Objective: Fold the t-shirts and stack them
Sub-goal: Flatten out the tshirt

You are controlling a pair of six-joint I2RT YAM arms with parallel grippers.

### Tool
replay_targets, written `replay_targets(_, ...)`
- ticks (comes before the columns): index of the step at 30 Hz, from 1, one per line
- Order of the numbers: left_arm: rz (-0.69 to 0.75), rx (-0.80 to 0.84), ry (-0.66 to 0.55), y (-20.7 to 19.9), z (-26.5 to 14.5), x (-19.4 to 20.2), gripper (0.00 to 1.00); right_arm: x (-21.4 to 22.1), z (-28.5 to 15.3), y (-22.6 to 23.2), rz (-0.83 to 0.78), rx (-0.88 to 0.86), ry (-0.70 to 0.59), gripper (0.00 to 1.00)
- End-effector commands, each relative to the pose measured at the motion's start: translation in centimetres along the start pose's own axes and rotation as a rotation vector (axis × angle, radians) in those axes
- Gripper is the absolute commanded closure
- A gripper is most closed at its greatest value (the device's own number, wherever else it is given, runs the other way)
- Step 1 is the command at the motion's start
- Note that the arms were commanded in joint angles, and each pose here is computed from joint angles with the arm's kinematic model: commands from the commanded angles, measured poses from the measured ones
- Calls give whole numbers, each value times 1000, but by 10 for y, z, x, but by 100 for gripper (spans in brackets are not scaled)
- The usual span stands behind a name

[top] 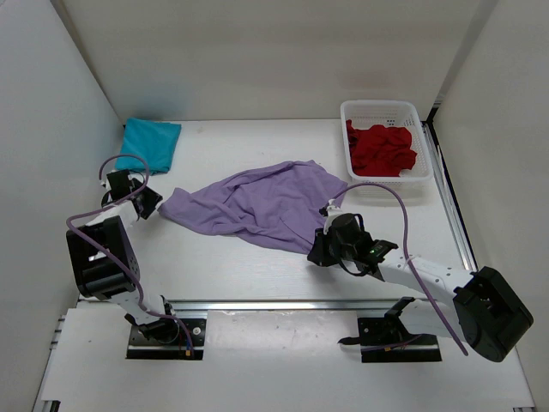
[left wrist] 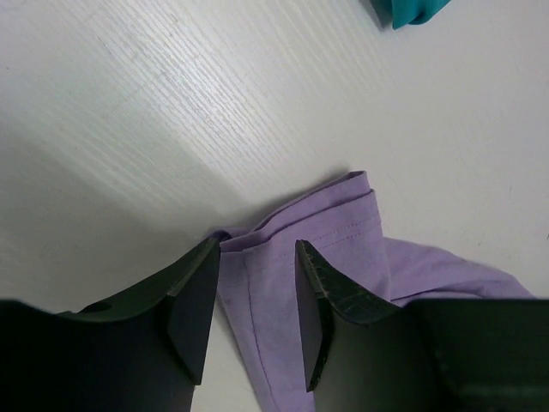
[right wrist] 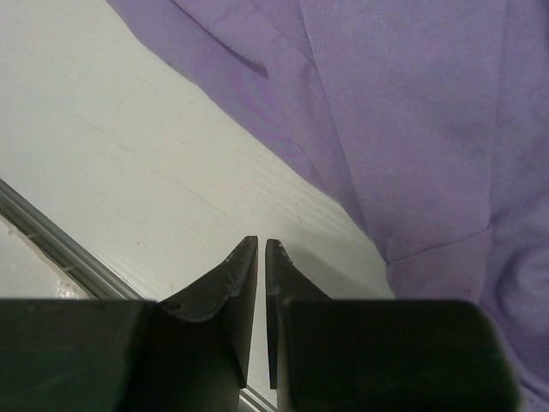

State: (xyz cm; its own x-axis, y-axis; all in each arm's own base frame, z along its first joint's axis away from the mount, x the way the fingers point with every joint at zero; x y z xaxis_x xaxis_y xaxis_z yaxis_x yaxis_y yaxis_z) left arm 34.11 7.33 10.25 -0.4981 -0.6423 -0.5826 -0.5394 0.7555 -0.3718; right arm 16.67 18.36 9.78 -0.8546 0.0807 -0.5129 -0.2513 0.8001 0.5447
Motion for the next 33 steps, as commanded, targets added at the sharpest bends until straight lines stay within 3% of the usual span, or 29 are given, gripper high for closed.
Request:
replay_targets(1,47,-5,-59,-6,-11,-12,50,-16,2,14,-20,-48,-61,92)
replay_targets(8,103,-33,-11,-18,-3,-1,57,-15,1,12,-13,-43,-61,92)
replay_targets(20,96,-108,-79,-9,-11,-9,50,-12,2,8,-12,-45,-56,92)
replay_targets(33,119,-95,-32,-17,3,1,53,-12,3,11,-14,-51,-55,92)
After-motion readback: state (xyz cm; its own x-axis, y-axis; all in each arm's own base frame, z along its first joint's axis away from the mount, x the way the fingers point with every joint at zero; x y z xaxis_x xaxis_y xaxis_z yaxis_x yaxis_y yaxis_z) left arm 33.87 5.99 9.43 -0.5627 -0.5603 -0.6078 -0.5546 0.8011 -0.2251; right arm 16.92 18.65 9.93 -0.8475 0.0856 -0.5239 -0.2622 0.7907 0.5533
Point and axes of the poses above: each gripper's point midway between its finger pads, its own z axis out along the fingers, its own y axis along the line the jaws close on, x = y × z, the point moved 7 cm from there along -z, back along the fingers, and after that the axes turned 11 degrees about z, right-handed, at the moved point
